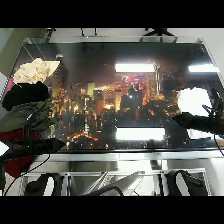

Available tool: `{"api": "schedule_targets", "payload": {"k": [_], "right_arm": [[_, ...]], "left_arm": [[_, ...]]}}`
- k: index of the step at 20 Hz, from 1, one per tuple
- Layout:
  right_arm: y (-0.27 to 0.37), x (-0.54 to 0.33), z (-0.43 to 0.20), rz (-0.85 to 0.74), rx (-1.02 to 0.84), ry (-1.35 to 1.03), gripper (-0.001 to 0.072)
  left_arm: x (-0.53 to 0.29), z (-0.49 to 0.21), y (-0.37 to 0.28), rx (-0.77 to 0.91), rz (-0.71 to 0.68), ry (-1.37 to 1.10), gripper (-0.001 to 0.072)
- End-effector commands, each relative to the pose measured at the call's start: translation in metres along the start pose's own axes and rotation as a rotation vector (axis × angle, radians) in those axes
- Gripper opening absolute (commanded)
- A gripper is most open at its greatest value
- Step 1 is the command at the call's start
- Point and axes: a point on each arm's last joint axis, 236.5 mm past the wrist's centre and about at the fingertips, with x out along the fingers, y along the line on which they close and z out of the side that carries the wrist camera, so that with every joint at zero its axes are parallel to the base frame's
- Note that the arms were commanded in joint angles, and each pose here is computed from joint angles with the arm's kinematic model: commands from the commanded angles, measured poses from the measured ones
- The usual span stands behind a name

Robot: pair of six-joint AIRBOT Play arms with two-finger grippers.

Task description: Fold the shirts.

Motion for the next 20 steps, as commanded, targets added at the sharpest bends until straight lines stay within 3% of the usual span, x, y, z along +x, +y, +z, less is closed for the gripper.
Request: {"api": "schedule_targets", "payload": {"k": [1,6,9,10,11,12,16,20], "right_arm": [[0.0,0.0,0.0,0.0,0.0,0.0,0.0015],[0.0,0.0,0.0,0.001,0.0,0.001,0.0016],[0.0,0.0,0.0,0.0,0.0,0.0,0.0016],[0.0,0.0,0.0,0.0,0.0,0.0,0.0016],[0.0,0.0,0.0,0.0,0.0,0.0,0.0016],[0.0,0.0,0.0,0.0,0.0,0.0,0.0015],[0.0,0.0,0.0,0.001,0.0,0.001,0.0016],[0.0,0.0,0.0,-0.001,-0.004,-0.002,0.0016]], "left_arm": [[0.0,0.0,0.0,-0.001,0.001,-0.001,0.0015],[-0.001,0.006,0.002,0.0,0.012,-0.023,0.0015],[-0.02,0.04,0.026,0.021,0.143,-0.055,0.0018],[-0.031,0.059,0.039,0.034,0.21,-0.07,0.0107],[-0.045,0.085,0.051,0.048,0.28,-0.096,0.0603],[-0.059,0.112,0.064,0.055,0.346,-0.127,0.0688],[-0.09,0.241,0.113,0.032,0.442,-0.254,0.0688],[-0.059,0.373,0.172,0.062,0.464,-0.333,0.0688]]}}
